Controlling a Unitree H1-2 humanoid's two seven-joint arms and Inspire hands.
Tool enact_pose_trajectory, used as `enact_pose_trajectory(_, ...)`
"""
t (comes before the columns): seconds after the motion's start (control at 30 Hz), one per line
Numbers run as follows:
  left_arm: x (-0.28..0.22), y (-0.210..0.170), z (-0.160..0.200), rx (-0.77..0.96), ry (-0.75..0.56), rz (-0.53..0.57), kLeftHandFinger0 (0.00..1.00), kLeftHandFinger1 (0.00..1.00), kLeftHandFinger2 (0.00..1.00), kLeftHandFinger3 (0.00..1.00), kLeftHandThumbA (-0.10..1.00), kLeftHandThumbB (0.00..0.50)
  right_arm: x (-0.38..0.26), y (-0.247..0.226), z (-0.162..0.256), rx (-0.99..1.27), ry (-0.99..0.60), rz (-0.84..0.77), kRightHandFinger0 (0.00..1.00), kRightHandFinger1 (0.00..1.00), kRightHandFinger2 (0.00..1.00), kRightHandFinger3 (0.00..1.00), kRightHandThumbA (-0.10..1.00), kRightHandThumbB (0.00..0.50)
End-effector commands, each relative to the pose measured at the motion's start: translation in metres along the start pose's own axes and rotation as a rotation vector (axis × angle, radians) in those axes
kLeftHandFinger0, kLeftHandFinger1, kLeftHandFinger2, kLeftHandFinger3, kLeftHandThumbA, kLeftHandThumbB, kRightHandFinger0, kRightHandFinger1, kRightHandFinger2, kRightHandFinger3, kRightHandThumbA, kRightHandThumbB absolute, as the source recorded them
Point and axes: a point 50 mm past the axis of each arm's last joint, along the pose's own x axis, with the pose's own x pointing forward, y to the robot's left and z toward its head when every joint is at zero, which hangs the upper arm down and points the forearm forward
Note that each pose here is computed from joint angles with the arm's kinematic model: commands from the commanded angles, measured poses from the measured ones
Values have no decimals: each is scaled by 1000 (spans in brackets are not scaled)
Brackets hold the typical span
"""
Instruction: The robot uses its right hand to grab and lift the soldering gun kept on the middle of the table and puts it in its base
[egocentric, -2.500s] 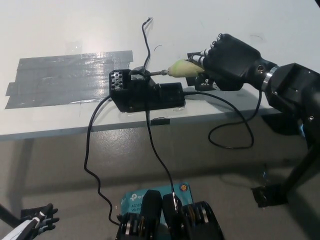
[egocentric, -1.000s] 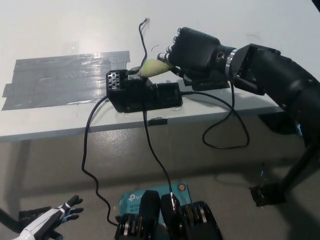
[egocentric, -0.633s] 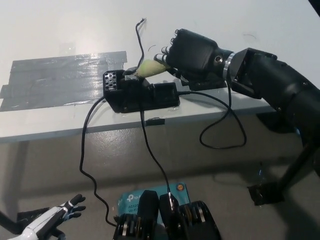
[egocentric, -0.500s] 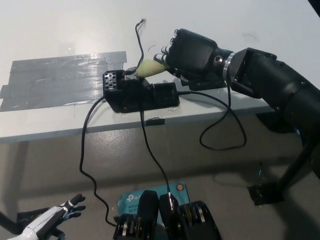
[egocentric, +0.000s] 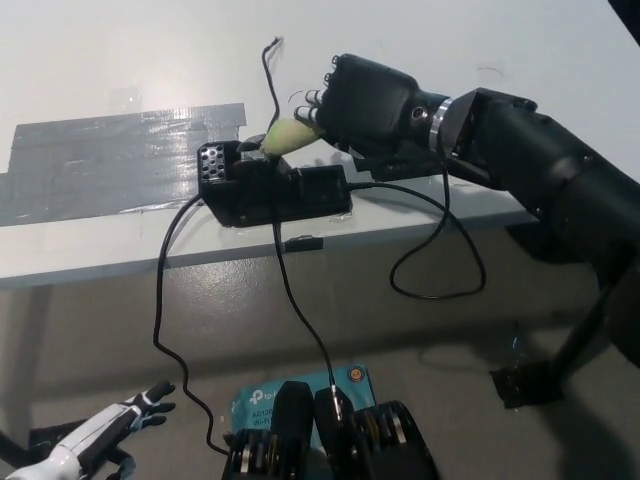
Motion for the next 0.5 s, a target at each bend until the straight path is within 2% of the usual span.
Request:
enact_pose_trajectory(0.0,-2,8,6,47,-9,6,993,1000,1000,1000,1000,150,48,-51,16,58,32,154,1000,1000,1000,1000,327,500)
enact_pose_trajectory(0.03,-2,8,6,43,-10,5,997,1000,1000,1000,1000,148,48,-50,18,66,56,192,1000,1000,1000,1000,385,500)
enact_pose_trajectory(0.1,-2,7,6,34,-10,2,998,1000,1000,1000,1000,149,49,-51,22,85,87,252,1000,1000,1000,1000,427,500)
enact_pose_trajectory(0.13,-1,7,4,35,-11,3,984,1000,1000,1000,1000,159,50,-51,25,92,96,272,1000,1000,1000,1000,498,500)
enact_pose_trajectory(0.2,-2,6,5,36,-10,8,982,1000,1000,1000,1000,144,52,-53,27,104,112,304,1000,1000,1000,1000,533,500)
enact_pose_trajectory(0.27,-2,6,4,37,-6,5,1000,1000,1000,1000,1000,151,53,-61,30,122,137,341,1000,1000,1000,1000,619,500)
enact_pose_trajectory(0.37,-1,7,3,27,5,2,1000,1000,1000,1000,1000,169,54,-71,32,183,145,341,1000,1000,1000,1000,623,500)
enact_pose_trajectory(0.47,-3,9,2,17,4,7,1000,1000,1000,1000,1000,164,57,-85,36,235,127,318,1000,1000,1000,1000,647,500)
